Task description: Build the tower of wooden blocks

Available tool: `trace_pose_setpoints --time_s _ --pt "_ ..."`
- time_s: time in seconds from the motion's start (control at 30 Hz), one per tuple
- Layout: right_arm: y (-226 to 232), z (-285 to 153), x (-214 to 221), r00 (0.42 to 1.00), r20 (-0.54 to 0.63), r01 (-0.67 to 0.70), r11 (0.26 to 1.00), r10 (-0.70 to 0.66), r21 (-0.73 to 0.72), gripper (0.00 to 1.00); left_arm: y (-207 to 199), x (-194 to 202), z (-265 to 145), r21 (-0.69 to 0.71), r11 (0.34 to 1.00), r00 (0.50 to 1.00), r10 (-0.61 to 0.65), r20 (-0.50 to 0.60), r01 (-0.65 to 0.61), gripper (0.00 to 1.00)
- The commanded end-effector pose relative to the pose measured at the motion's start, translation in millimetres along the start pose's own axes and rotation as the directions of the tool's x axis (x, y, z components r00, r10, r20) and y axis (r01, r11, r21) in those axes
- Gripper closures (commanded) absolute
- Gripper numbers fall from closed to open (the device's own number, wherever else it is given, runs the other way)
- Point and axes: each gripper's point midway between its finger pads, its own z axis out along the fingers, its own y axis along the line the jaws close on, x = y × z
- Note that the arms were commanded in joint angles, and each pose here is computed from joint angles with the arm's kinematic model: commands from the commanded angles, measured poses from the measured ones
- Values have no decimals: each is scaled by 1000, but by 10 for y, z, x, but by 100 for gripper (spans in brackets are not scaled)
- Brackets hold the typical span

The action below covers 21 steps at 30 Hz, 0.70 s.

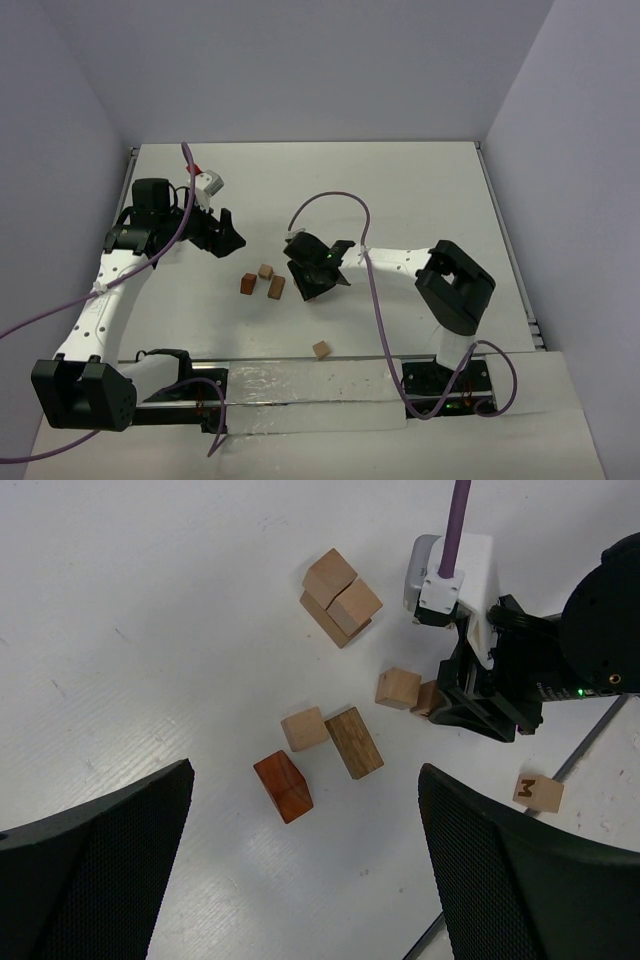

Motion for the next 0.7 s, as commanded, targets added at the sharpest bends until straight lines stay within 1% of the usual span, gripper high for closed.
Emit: trace_pose_setpoints --time_s 0.0,0.47,0.57,0.67 --pt "77 -5 -187 999 44 -18 1000 18 4 92 14 -81 -13 -2 999 999 38 33 -38 1" --pt "63 83 -165 1000 21 -11 1000 10 19 82 4 -64 -19 2 999 999 42 28 -42 1" --pt "65 85 -160 1000 17 -6 1000 5 20 77 2 -64 -19 3 999 999 43 28 -43 1" --pt "61 91 -159 1000 14 -4 1000 3 24 69 1 -61 -20 4 999 999 44 27 -44 1"
